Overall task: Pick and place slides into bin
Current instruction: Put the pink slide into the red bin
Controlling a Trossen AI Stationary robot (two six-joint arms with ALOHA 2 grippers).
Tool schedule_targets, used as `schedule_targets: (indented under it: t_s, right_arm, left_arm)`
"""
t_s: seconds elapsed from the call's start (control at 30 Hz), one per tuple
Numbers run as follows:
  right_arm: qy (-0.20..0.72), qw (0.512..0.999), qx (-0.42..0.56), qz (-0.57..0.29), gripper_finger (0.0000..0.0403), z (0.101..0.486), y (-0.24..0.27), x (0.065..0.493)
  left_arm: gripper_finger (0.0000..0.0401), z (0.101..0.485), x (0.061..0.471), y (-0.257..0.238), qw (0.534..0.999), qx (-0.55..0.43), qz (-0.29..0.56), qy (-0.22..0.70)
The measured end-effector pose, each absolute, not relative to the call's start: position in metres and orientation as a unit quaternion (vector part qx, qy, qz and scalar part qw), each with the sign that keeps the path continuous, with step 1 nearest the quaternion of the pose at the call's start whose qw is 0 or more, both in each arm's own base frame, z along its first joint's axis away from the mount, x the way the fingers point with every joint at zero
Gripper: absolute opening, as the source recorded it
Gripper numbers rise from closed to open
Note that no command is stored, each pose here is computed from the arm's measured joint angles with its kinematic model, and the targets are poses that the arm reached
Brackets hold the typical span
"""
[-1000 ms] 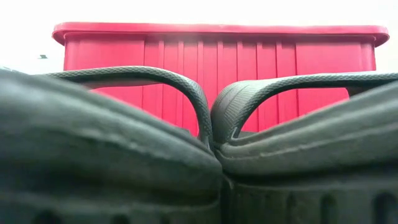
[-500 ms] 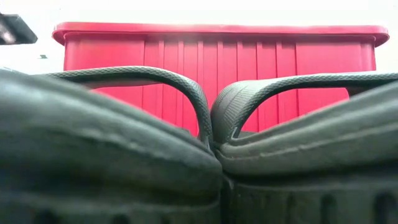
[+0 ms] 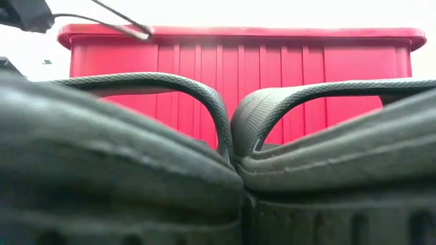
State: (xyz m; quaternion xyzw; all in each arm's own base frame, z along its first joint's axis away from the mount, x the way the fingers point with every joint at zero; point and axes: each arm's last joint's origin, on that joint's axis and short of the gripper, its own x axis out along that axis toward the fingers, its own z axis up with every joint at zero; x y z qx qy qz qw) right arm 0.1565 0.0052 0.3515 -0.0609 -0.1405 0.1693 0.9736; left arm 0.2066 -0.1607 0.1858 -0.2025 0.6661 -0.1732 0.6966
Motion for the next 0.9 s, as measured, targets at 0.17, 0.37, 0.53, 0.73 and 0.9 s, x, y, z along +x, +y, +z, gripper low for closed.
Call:
schedule_targets:
  t_s: [0.17,0.37,0.53,0.73,0.9]
  right_arm:
    - [-0.141,0.973,-0.061,0.169,0.015,0.352,0.005,0.156]
    - [-0.141,0.974,-0.061,0.17,0.015,0.352,0.005,0.156]
    - [-0.141,0.974,-0.061,0.169,0.015,0.352,0.005,0.156]
    - [-0.141,0.974,-0.061,0.17,0.015,0.352,0.005,0.156]
    - [-0.141,0.973,-0.061,0.169,0.015,0.352,0.005,0.156]
  left_arm:
    - [0.014,0.18,0.208,-0.164,0.692,-0.24,-0.205,0.649]
    - [0.014,0.17,0.208,-0.164,0.696,-0.268,-0.207,0.633]
    - [0.014,0.162,0.205,-0.162,0.688,-0.291,-0.201,0.633]
    - [0.0139,0.163,0.208,-0.164,0.7,-0.298,-0.216,0.612]
    - [0.0097,0.166,0.211,-0.166,0.71,-0.3,-0.237,0.592]
